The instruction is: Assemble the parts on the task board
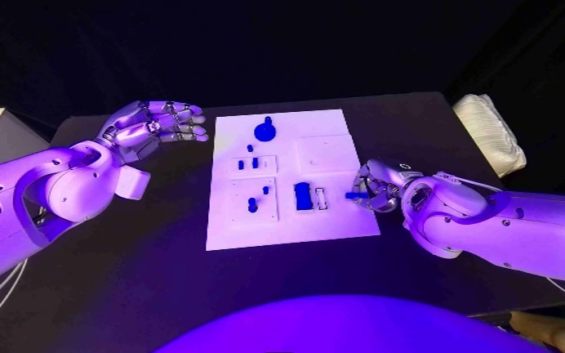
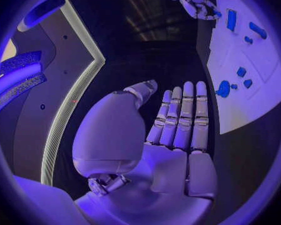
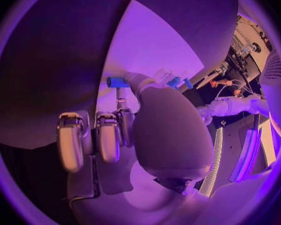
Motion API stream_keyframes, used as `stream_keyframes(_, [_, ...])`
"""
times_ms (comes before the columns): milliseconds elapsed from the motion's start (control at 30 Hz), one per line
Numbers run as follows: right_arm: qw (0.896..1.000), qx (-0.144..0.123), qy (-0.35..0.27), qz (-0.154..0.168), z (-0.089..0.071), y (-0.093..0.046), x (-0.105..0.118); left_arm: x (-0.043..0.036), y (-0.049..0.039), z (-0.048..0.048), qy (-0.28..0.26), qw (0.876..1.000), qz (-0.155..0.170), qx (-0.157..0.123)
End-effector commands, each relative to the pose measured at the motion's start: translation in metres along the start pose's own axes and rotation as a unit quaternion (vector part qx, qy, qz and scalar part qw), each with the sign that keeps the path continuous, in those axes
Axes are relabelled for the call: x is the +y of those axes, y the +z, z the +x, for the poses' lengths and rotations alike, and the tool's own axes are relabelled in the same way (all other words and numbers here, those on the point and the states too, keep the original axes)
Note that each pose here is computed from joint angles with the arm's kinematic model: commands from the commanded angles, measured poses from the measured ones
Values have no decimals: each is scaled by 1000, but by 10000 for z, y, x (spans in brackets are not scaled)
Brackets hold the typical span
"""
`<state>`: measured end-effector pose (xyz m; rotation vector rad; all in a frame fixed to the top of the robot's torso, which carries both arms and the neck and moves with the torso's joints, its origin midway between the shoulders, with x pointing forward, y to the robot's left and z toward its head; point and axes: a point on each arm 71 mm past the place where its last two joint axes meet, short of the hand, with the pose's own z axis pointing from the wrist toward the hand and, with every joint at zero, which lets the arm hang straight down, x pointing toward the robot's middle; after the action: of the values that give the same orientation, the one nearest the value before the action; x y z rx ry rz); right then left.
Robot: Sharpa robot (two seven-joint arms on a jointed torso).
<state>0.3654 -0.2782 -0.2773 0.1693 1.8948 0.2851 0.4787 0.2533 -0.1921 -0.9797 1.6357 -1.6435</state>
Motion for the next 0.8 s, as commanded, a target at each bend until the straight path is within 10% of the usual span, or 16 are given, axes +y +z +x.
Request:
stream_keyframes(33, [999,-26,27,-17,-66,-33,121,-4,8,24,-5,1000,3,7])
stream_keyframes(800, [995,21,95,-18,45,87,488,-7,5,34,-5,1000,3,8])
